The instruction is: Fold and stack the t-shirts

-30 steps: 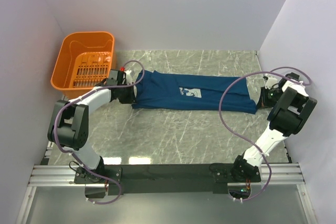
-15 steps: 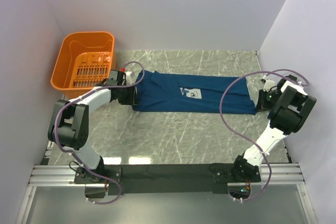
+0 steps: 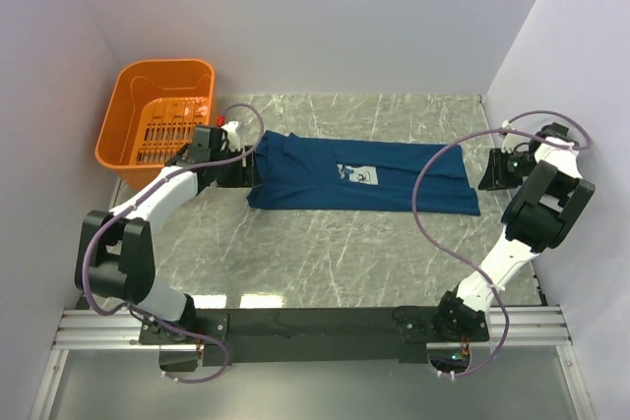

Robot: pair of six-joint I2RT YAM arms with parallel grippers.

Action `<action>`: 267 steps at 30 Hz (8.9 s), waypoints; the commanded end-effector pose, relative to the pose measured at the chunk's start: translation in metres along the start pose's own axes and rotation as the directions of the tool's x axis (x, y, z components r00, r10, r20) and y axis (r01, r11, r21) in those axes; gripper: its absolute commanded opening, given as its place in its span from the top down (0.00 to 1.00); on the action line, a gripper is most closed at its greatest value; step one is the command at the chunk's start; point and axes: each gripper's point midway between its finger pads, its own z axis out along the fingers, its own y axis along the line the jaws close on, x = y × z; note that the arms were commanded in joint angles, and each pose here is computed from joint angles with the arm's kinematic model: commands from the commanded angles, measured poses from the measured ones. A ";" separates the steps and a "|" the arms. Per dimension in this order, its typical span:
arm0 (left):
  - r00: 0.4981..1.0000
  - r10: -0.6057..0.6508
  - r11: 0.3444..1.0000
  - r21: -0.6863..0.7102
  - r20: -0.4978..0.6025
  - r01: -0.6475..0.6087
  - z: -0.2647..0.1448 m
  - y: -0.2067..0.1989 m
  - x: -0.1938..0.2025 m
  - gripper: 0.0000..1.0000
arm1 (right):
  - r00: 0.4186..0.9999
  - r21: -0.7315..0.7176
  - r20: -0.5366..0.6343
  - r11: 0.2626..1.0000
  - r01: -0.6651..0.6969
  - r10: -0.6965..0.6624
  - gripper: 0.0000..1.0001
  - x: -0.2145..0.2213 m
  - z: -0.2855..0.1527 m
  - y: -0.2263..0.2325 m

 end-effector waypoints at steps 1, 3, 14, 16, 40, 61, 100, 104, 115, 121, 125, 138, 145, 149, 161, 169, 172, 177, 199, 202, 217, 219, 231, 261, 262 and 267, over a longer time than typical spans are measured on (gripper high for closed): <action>0.999 -0.009 0.999 0.038 0.031 0.008 0.001 -0.007 -0.011 0.30 | 1.000 -0.045 0.008 0.999 -0.009 0.009 0.64 -0.008 0.001 0.016; 1.000 -0.011 0.999 0.048 0.027 0.009 0.003 -0.008 -0.011 0.31 | 1.000 -0.046 -0.001 0.999 -0.002 0.002 0.64 -0.010 0.007 0.019; 0.999 0.002 0.999 0.033 0.040 -0.004 -0.002 -0.004 -0.001 0.31 | 0.996 0.016 -0.076 0.999 -0.038 0.040 0.66 -0.007 0.027 0.008; 0.999 0.005 1.000 0.027 0.042 -0.006 -0.002 -0.003 0.000 0.31 | 0.995 0.028 -0.087 0.999 -0.047 0.049 0.66 -0.002 0.029 0.007; 0.998 -0.008 1.000 0.013 0.059 0.007 -0.001 -0.001 -0.004 0.32 | 0.999 0.024 0.027 0.999 -0.036 0.035 1.00 -0.038 0.025 0.011; 0.990 -0.024 0.999 0.046 0.140 0.018 -0.003 -0.025 -0.047 0.39 | 0.921 0.004 0.165 0.934 0.356 -0.352 0.50 -0.084 -0.015 0.058; 0.963 -0.225 0.970 0.127 0.148 0.207 -0.024 -0.023 0.016 0.17 | 0.791 -0.163 0.149 0.775 0.611 -0.593 0.42 -0.146 0.056 0.206; 0.963 -0.223 0.971 0.120 0.149 0.207 -0.025 -0.022 0.018 0.17 | 0.816 -0.190 0.162 0.794 0.578 -0.555 0.42 -0.150 0.056 0.212; 0.943 -0.245 0.968 0.115 0.223 0.224 -0.043 -0.021 0.011 0.17 | 0.848 -0.343 0.105 0.781 0.522 -0.520 0.42 -0.138 0.092 0.290; 0.920 -0.294 0.955 0.131 0.260 0.267 -0.052 -0.023 0.011 0.16 | 0.805 -0.310 0.147 0.747 0.589 -0.574 0.42 -0.148 0.105 0.337; 0.913 -0.323 0.943 0.169 0.250 0.287 -0.051 -0.029 0.010 0.19 | 0.768 -0.219 0.115 0.738 0.638 -0.630 0.59 -0.155 0.121 0.328; 0.964 -0.256 0.958 0.155 0.069 0.243 0.024 -0.117 0.004 0.99 | 0.860 -0.080 -0.009 0.858 0.508 -0.510 1.00 -0.145 0.104 0.190; 0.974 -0.226 0.967 0.116 -0.022 0.227 0.072 -0.136 0.014 0.99 | 0.885 -0.160 0.037 0.872 0.463 -0.463 1.00 -0.122 0.063 0.155; 0.973 -0.229 0.969 0.086 -0.034 0.231 0.085 -0.132 0.017 0.99 | 0.868 -0.190 0.008 0.851 0.489 -0.497 1.00 -0.097 0.065 0.149; 0.968 -0.240 0.971 -0.001 -0.066 0.241 0.094 -0.115 0.033 0.99 | 0.821 -0.351 0.085 0.755 0.555 -0.564 1.00 -0.076 0.045 0.184; 0.968 -0.229 0.971 -0.096 -0.105 0.220 0.112 -0.095 0.046 0.99 | 0.842 -0.253 0.077 0.807 0.534 -0.534 0.99 -0.097 0.069 0.191; 0.966 -0.232 0.970 -0.104 -0.114 0.220 0.115 -0.090 0.048 0.99 | 0.856 -0.174 0.064 0.838 0.517 -0.514 0.98 -0.114 0.081 0.184; 0.965 -0.235 0.969 -0.105 -0.119 0.224 0.116 -0.087 0.049 1.00 | 0.875 -0.111 -0.006 0.870 0.481 -0.485 0.98 -0.127 0.103 0.163; 0.961 -0.226 0.972 -0.095 -0.157 0.213 0.121 -0.084 0.051 0.99 | 0.886 0.037 -0.186 0.898 0.438 -0.425 1.00 -0.108 0.144 0.121; 0.961 -0.224 0.973 -0.096 -0.164 0.210 0.121 -0.083 0.053 0.99 | 0.888 0.039 -0.190 0.901 0.433 -0.418 1.00 -0.107 0.145 0.121; 0.958 -0.215 0.975 -0.092 -0.190 0.200 0.123 -0.079 0.057 0.99 | 0.899 0.042 -0.193 0.913 0.407 -0.392 1.00 -0.098 0.137 0.116; 0.956 -0.219 0.975 -0.092 -0.195 0.204 0.125 -0.076 0.058 0.99 | 0.907 0.037 -0.198 0.922 0.385 -0.371 1.00 -0.093 0.135 0.115; 0.957 -0.201 0.978 -0.091 -0.207 0.186 0.141 -0.057 0.027 0.99 | 0.957 0.054 -0.181 0.970 0.238 -0.225 1.00 -0.056 0.118 0.111; 0.953 -0.257 0.966 -0.011 -0.163 0.259 0.203 -0.031 -0.094 0.98 | 0.972 -0.101 -0.236 0.995 -0.004 -0.020 1.00 0.064 0.089 0.181; 0.954 -0.256 0.966 -0.005 -0.154 0.258 0.202 -0.031 -0.097 0.98 | 0.973 -0.112 -0.229 0.994 -0.002 -0.024 1.00 0.063 0.089 0.185; 0.979 -0.194 0.981 0.020 -0.057 0.195 0.171 -0.041 -0.131 0.90 | 0.988 -0.096 -0.133 0.993 0.073 -0.085 1.00 0.037 0.072 0.189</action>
